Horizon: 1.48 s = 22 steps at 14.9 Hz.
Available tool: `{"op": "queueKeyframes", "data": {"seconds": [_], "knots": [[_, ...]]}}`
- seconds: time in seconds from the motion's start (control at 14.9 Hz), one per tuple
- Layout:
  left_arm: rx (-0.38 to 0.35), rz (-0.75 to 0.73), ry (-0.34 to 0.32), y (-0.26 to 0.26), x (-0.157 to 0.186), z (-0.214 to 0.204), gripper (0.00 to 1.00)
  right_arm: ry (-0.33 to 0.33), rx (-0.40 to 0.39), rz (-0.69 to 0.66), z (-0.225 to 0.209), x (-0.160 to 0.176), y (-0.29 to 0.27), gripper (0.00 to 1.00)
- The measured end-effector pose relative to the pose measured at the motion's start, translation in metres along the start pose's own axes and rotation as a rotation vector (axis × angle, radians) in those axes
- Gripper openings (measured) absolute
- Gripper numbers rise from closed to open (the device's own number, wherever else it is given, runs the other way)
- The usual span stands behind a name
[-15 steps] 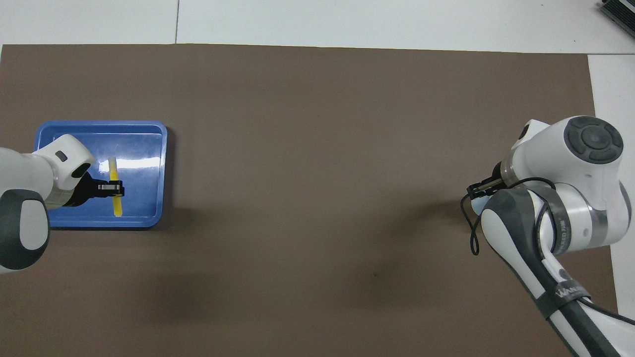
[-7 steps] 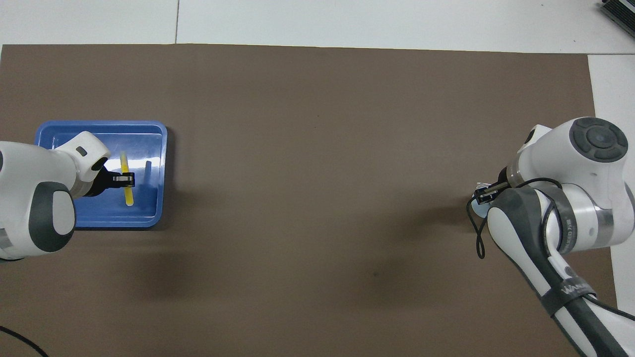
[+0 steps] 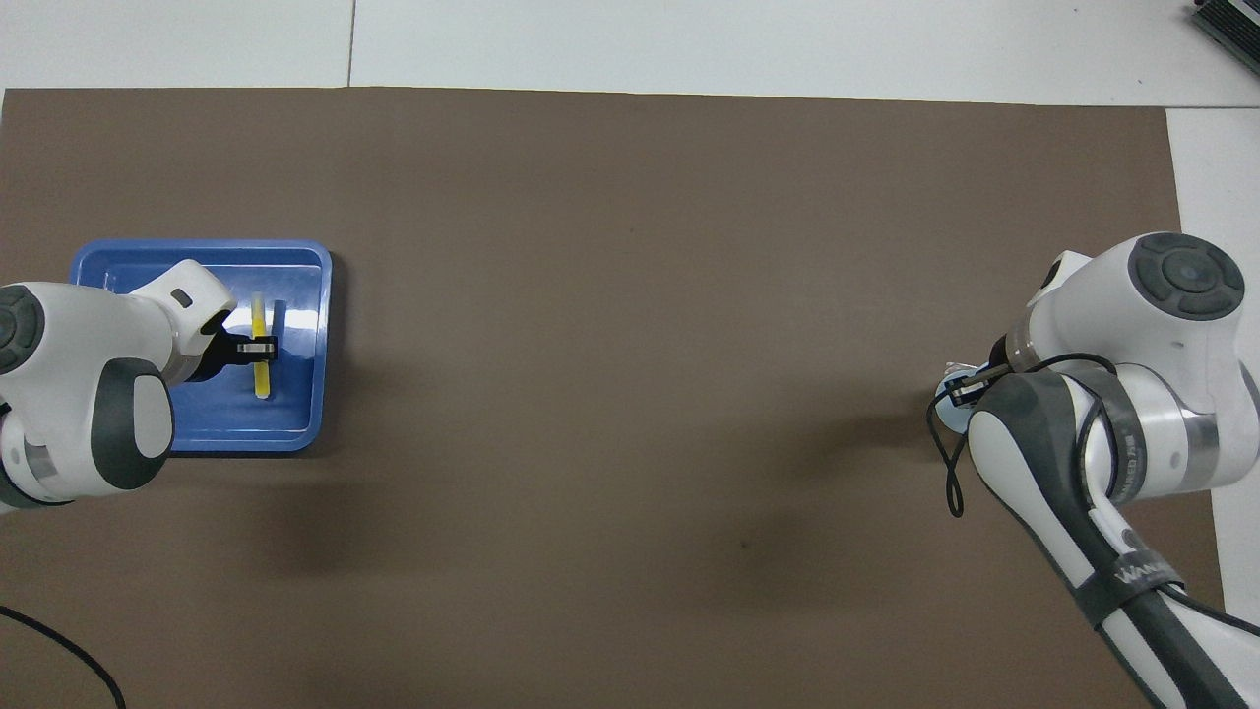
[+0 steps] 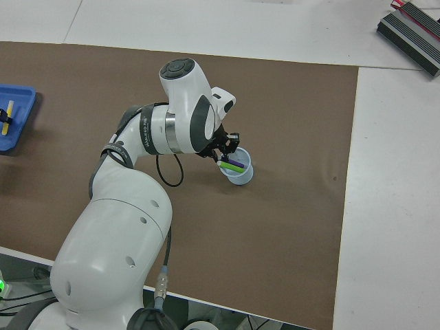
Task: Right arm passes pens to left for tray arrangement
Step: 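Lower the yellow pen into the tray and open the left gripper, then pull the purple pen from the cup with the right gripper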
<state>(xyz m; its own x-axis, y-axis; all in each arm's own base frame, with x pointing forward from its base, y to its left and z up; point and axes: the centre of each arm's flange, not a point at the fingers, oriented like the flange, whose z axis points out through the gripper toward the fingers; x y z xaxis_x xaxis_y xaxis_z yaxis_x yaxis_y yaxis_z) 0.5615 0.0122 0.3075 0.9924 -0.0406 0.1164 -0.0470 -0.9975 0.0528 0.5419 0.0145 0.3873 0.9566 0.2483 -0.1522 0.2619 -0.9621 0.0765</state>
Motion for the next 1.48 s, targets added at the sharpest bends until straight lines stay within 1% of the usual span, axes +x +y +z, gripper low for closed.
{"op": "queueKeyframes", "data": {"seconds": [0.07, 0.13, 0.2, 0.4, 0.47, 0.67, 0.74, 0.87, 0.94, 1.01, 1.07, 1.14, 1.21, 1.28, 1.34, 1.41, 1.48], "knots": [[0.000, 0.001, -0.002, 0.000, 0.000, 0.003, 0.22, 0.002, -0.001, 0.004, -0.002, -0.001, 0.002, 0.25], [0.000, 0.001, -0.004, 0.000, 0.000, 0.008, 0.33, 0.003, -0.004, 0.003, -0.003, -0.002, 0.003, 0.23], [0.000, 0.001, -0.001, -0.001, 0.000, 0.009, 0.40, 0.000, -0.005, -0.006, -0.004, -0.003, 0.004, 0.23], [0.000, 0.000, 0.000, -0.001, 0.000, 0.008, 0.40, -0.017, -0.004, -0.055, -0.012, -0.004, 0.007, 0.22], [0.001, -0.002, 0.002, -0.002, 0.001, 0.008, 0.42, -0.025, -0.006, -0.075, -0.018, -0.003, 0.008, 0.20], [-0.001, -0.009, -0.002, -0.007, 0.007, 0.003, 0.40, -0.028, -0.018, -0.132, -0.057, -0.001, 0.015, 0.19], [-0.004, -0.009, -0.018, -0.006, 0.011, -0.002, 0.41, -0.024, -0.021, -0.156, -0.072, 0.000, 0.018, 0.19], [-0.011, -0.003, -0.047, -0.004, 0.024, -0.020, 0.41, -0.015, -0.027, -0.200, -0.103, -0.002, 0.022, 0.19], [-0.014, 0.000, -0.057, -0.003, 0.031, -0.030, 0.47, -0.011, -0.030, -0.217, -0.120, -0.004, 0.024, 0.19], [-0.017, 0.002, -0.064, -0.002, 0.036, -0.038, 0.51, -0.007, -0.028, -0.226, -0.139, -0.007, 0.025, 0.19], [-0.018, 0.004, -0.067, -0.001, 0.038, -0.044, 0.50, 0.003, -0.011, -0.226, -0.156, -0.009, 0.022, 0.19], [-0.019, 0.006, -0.072, -0.001, 0.040, -0.050, 0.50, 0.022, 0.029, -0.226, -0.172, -0.011, 0.017, 0.19], [-0.021, 0.003, -0.085, 0.001, 0.041, -0.056, 0.53, 0.045, 0.079, -0.221, -0.186, -0.012, 0.009, 0.19], [-0.023, -0.010, -0.104, 0.003, 0.043, -0.065, 0.53, 0.069, 0.131, -0.202, -0.198, -0.013, 0.000, 0.19], [-0.028, -0.045, -0.124, 0.006, 0.045, -0.077, 0.51, 0.093, 0.188, -0.171, -0.206, -0.012, -0.013, 0.19], [-0.046, -0.091, -0.141, 0.013, 0.048, -0.090, 0.50, 0.111, 0.239, -0.139, -0.211, -0.009, -0.026, 0.19], [-0.086, -0.153, -0.159, 0.023, 0.050, -0.106, 0.51, 0.135, 0.290, -0.106, -0.216, -0.005, -0.040, 0.19]]}}
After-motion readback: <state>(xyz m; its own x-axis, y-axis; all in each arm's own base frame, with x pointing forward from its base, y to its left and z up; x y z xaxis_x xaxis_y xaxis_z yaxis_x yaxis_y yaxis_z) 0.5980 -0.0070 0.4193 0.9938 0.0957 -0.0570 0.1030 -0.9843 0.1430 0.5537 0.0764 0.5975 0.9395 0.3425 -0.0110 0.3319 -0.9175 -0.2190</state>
